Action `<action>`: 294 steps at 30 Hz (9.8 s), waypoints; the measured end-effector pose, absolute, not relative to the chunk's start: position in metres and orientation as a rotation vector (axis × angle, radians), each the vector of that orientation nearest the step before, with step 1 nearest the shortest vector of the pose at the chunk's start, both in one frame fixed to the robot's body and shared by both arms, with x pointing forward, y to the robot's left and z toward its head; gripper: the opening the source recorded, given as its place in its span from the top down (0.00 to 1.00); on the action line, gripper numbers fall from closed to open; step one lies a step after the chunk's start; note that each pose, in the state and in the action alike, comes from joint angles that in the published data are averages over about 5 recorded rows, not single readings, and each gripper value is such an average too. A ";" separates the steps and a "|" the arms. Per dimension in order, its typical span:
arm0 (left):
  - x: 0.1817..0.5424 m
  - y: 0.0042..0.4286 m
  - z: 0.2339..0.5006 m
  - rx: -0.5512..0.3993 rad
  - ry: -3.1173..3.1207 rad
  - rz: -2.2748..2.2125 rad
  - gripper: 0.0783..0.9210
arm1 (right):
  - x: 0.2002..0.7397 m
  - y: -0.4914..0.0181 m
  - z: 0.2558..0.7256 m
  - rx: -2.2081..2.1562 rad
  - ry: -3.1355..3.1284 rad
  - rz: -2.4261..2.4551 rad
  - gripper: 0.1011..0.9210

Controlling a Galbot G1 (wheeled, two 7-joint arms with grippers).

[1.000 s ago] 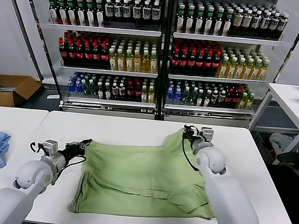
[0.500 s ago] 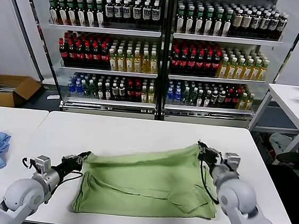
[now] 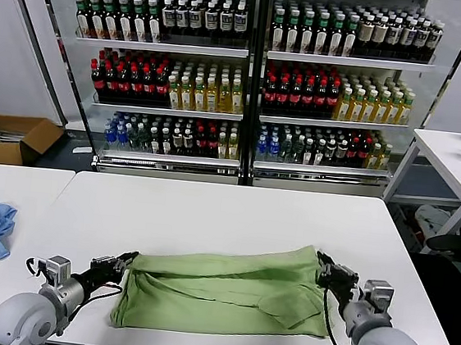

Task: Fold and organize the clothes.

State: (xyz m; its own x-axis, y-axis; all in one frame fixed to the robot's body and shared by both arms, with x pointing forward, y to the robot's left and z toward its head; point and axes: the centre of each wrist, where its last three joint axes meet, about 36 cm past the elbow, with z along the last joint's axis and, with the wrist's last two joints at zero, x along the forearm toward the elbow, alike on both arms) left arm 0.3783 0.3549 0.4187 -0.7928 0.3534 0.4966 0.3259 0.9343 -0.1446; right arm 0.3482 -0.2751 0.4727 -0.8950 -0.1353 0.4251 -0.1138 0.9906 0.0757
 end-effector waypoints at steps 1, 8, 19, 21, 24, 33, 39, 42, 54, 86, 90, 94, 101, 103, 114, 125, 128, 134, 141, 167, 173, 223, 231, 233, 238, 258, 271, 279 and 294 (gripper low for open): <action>0.377 0.355 0.418 -0.486 -2.548 0.068 0.99 | 0.346 -0.275 0.471 0.175 -2.684 -0.066 0.99; 0.373 0.355 0.416 -0.489 -2.523 0.061 0.99 | 0.329 -0.276 0.458 0.153 -2.634 -0.055 0.99; 0.376 0.360 0.420 -0.472 -2.515 0.054 0.99 | 0.318 -0.279 0.456 0.127 -2.618 -0.046 0.99; 0.376 0.361 0.420 -0.474 -2.512 0.053 0.99 | 0.316 -0.278 0.455 0.127 -2.615 -0.047 0.99; 0.376 0.361 0.419 -0.478 -2.500 0.050 0.99 | 0.313 -0.277 0.452 0.130 -2.605 -0.048 0.99; 0.370 0.362 0.417 -0.460 -2.473 0.009 0.82 | 0.304 -0.274 0.455 0.140 -2.609 -0.034 0.83; 0.362 0.353 0.421 -0.404 -2.529 0.008 0.60 | 0.302 -0.275 0.466 0.131 -2.648 0.001 0.63; 0.355 0.341 0.421 -0.346 -2.561 0.016 0.50 | 0.300 -0.273 0.469 0.124 -2.658 0.011 0.52; 0.329 0.288 0.410 -0.093 -2.595 0.093 0.13 | 0.295 -0.269 0.471 0.099 -2.674 0.048 0.14; 0.325 0.245 0.393 0.048 -2.545 0.186 0.92 | 0.290 -0.260 0.475 0.103 -2.687 0.095 0.12; 0.327 0.249 0.397 0.053 -2.568 0.153 0.98 | 0.291 -0.262 0.478 0.103 -2.696 0.104 0.12; 0.328 0.261 0.408 0.062 -2.598 0.083 0.98 | 0.293 -0.262 0.480 0.103 -2.704 0.105 0.12; 0.333 0.320 0.428 0.132 -2.613 -0.086 0.98 | 0.296 -0.261 0.483 0.111 -2.721 0.096 0.12; 0.335 0.343 0.434 0.168 -2.610 -0.133 0.98 | 0.297 -0.262 0.485 0.111 -2.728 0.095 0.12; 0.334 0.391 0.478 0.208 -2.654 -0.182 0.98 | 0.299 -0.265 0.486 0.089 -2.739 0.101 0.12; 0.323 0.288 0.468 -0.171 -2.643 0.185 0.98 | 0.295 -0.268 0.491 0.065 -2.745 0.133 0.12; 0.325 0.264 0.464 -0.244 -2.626 0.276 0.98 | 0.294 -0.267 0.490 0.063 -2.743 0.133 0.12; 0.332 0.229 0.461 -0.348 -2.602 0.410 0.98 | 0.294 -0.268 0.490 0.059 -2.743 0.139 0.12; 0.345 0.204 0.458 -0.406 -2.583 0.508 0.98 | 0.294 -0.269 0.489 0.054 -2.740 0.142 0.12; 0.351 0.166 0.463 -0.531 -2.602 0.624 0.42 | 0.303 -0.265 0.483 0.068 -2.737 0.126 0.12; 0.341 0.212 0.456 -0.350 -2.655 0.452 0.21 | 0.306 -0.265 0.483 0.075 -2.740 0.120 0.12; 0.338 0.294 0.404 -0.085 -2.621 0.254 0.96 | 0.310 -0.263 0.488 0.097 -2.760 0.127 0.12; 0.333 0.368 0.471 0.010 -2.704 0.313 0.96 | 0.315 -0.264 0.491 0.100 -2.775 0.114 0.12; 0.331 0.390 0.488 0.044 -2.725 0.322 0.96 | 0.316 -0.264 0.492 0.101 -2.779 0.111 0.12; 0.330 0.425 0.525 0.091 -2.778 0.342 0.96 | 0.316 -0.265 0.494 0.096 -2.784 0.110 0.12; 0.320 0.240 0.471 -0.395 -2.673 0.558 0.96 | 0.305 -0.266 0.492 0.086 -2.764 0.127 0.12; 0.349 0.151 0.441 -0.391 -2.734 0.562 0.94 | 0.306 -0.269 0.494 0.082 -2.769 0.140 0.12; 0.358 0.127 0.438 -0.435 -2.778 0.541 0.69 | 0.311 -0.269 0.496 0.094 -2.781 0.135 0.12; 0.331 0.206 0.452 -0.348 -3.005 0.153 0.18 | 0.355 -0.205 0.471 0.321 -2.739 -0.040 0.12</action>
State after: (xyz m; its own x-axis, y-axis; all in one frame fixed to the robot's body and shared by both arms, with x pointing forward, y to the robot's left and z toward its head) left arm 0.3308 0.2061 0.4525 -0.9675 0.2326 0.0997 0.2213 0.9687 -0.1124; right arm 0.3549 -0.2049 0.4714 -0.9012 -0.2285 0.3682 -0.2176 0.9734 0.0716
